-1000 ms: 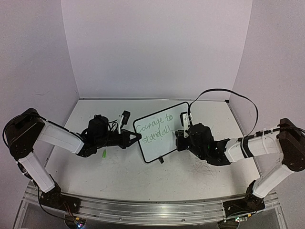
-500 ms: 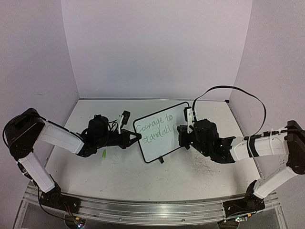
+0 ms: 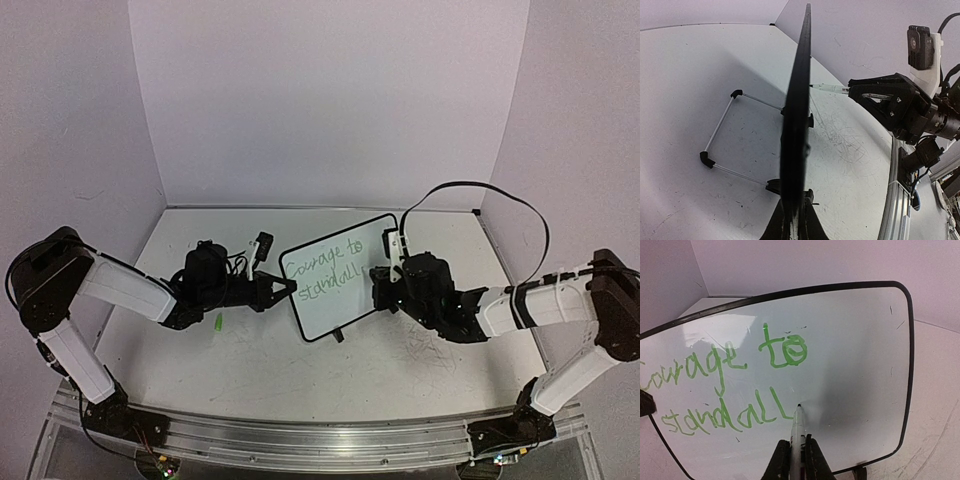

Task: Write a sentence on the whiteboard
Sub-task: Write a sentence on the whiteboard, then place the whiteboard at the center of the board, then pick up the pen cap from the center of the board.

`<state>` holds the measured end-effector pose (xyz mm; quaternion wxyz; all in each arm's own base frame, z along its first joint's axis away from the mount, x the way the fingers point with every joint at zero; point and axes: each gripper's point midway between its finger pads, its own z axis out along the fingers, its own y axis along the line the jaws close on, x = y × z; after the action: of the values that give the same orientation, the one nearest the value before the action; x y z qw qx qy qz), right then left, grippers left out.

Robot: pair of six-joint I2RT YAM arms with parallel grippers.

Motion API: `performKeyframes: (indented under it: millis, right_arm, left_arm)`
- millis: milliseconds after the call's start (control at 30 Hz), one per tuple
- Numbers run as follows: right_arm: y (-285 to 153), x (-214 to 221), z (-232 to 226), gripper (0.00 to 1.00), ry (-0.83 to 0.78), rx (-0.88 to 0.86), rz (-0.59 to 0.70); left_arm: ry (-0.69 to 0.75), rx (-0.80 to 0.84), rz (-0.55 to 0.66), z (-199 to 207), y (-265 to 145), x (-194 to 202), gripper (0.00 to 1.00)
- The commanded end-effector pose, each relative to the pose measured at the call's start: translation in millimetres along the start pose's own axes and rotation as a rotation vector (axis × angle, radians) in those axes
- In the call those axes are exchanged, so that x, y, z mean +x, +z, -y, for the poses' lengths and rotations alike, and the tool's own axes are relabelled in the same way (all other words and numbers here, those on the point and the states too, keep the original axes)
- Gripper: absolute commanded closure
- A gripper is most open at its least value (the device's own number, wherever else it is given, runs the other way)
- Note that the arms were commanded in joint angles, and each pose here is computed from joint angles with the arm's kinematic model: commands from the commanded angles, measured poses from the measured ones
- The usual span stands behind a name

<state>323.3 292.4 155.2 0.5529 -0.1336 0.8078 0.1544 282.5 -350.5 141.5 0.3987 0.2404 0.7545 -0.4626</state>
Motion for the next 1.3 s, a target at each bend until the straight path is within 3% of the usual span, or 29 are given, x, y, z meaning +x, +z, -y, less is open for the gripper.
performKeyframes:
  millis: [0, 300, 467, 633, 867, 933, 1033, 1267]
  right_arm:
    - [5.5, 0.0, -0.4, 1.0, 0.027, 0.001, 0.014]
    - [11.8, -1.3, 1.3, 1.0, 0.023, 0.027, 0.021]
    - [-17.2, -35.2, 7.0, 1.0, 0.059, 0.031, 0.054]
    - [-62.6, -51.9, 31.5, 1.0, 0.103, 0.062, 0.098]
    - [-76.1, -55.3, 29.9, 0.99, 0.096, 0.02, 0.094]
    - [-77.1, -60.1, 25.0, 0.99, 0.099, -0.005, 0.098]
    - [-77.7, -62.2, 19.8, 0.99, 0.091, -0.032, 0.096]
    - [-75.3, -59.6, 13.8, 0.99, 0.055, -0.061, 0.091]
  left_arm:
    - [0.038, -0.044, -0.018, -7.2, -5.6, 5.6, 1.0]
    - [0.038, -0.043, -0.019, -7.1, -5.2, 5.2, 1.0]
    - [0.034, -0.049, -0.014, -7.1, -6.2, 3.3, 0.97]
    - [0.033, -0.071, 0.016, -7.5, -8.7, -11.5, 0.73]
    - [0.024, -0.119, 0.085, 1.7, -29.2, -47.8, 0.41]
    - [0.006, -0.152, 0.096, 3.8, -43.2, -52.0, 0.37]
    - [-0.077, -0.271, 0.106, -4.2, -73.4, -50.5, 0.36]
    - [-0.331, -0.722, 0.049, -50.3, -159.9, -10.9, 0.34]
